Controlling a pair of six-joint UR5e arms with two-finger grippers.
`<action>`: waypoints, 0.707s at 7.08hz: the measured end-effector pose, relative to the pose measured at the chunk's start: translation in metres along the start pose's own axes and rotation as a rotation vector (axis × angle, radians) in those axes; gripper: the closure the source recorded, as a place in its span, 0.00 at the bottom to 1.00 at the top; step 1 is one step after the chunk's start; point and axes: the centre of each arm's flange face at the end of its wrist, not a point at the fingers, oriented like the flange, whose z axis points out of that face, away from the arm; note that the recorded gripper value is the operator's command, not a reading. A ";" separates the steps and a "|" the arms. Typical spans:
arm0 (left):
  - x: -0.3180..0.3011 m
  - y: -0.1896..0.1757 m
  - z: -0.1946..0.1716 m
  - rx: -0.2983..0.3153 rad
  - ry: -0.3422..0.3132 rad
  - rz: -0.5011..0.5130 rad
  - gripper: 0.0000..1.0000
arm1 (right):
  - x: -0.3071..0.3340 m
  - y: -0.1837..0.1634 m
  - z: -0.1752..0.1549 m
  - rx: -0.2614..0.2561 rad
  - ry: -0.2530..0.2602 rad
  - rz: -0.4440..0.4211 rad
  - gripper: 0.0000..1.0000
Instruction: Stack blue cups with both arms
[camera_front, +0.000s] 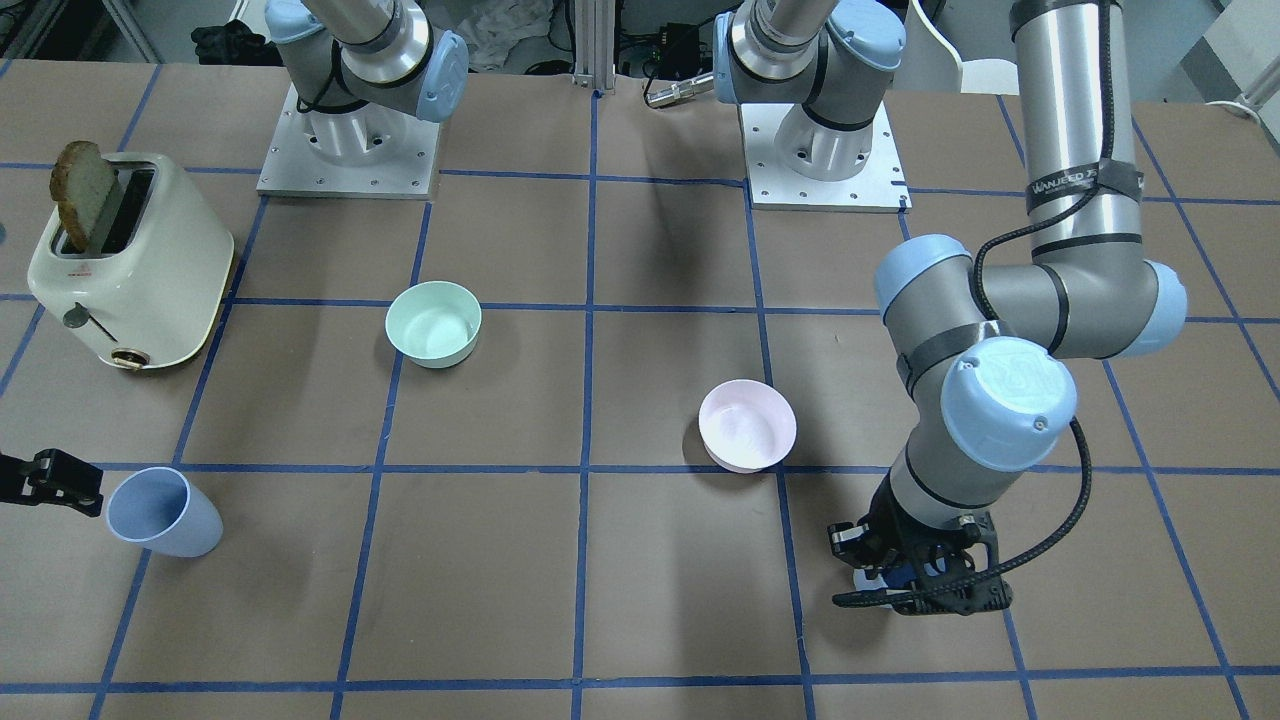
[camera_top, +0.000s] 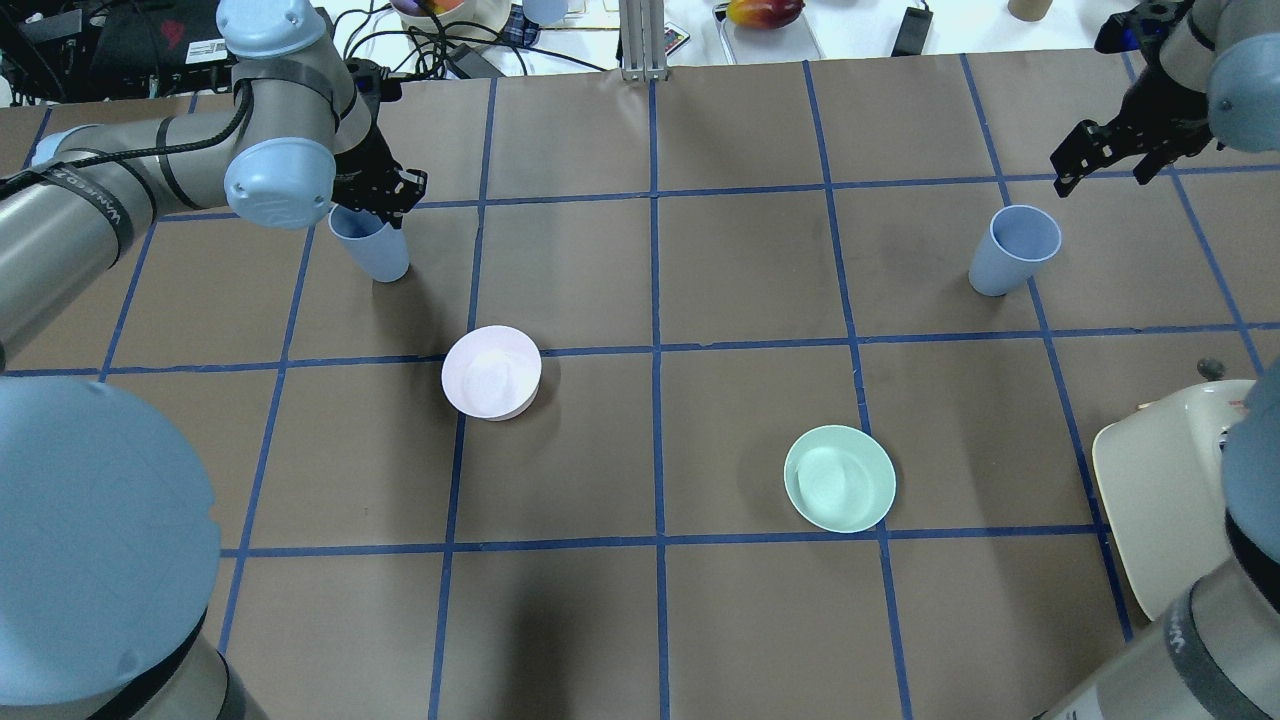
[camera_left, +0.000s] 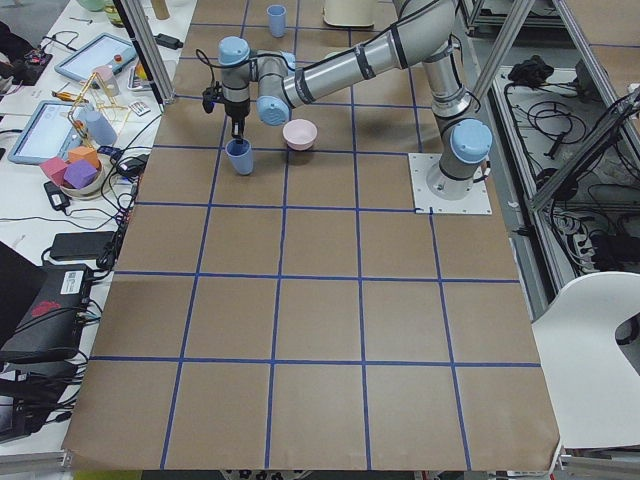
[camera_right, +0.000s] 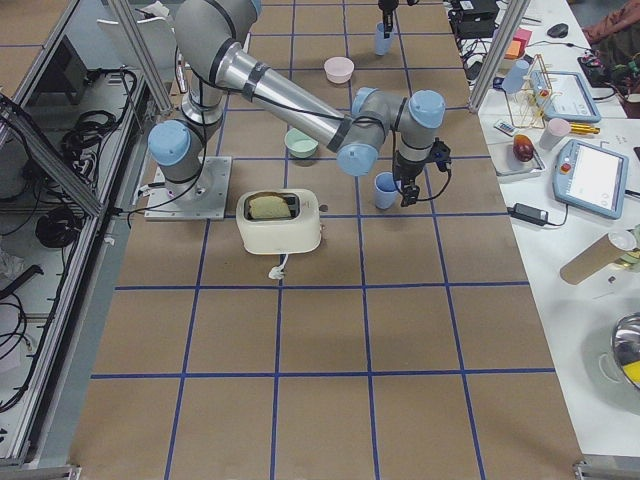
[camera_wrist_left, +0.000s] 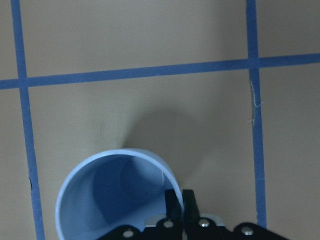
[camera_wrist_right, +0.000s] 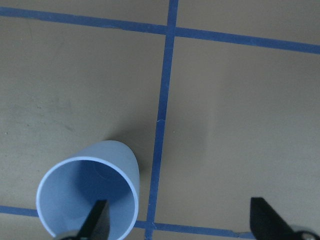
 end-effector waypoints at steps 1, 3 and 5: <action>0.036 0.001 -0.012 0.021 0.013 -0.036 1.00 | 0.000 0.000 0.011 -0.022 -0.012 -0.010 0.00; 0.115 0.015 -0.033 0.045 0.053 -0.114 1.00 | 0.001 -0.002 0.029 -0.047 -0.026 -0.035 0.00; 0.200 0.050 -0.039 0.043 0.080 -0.169 1.00 | 0.001 -0.002 0.039 -0.061 -0.035 -0.037 0.00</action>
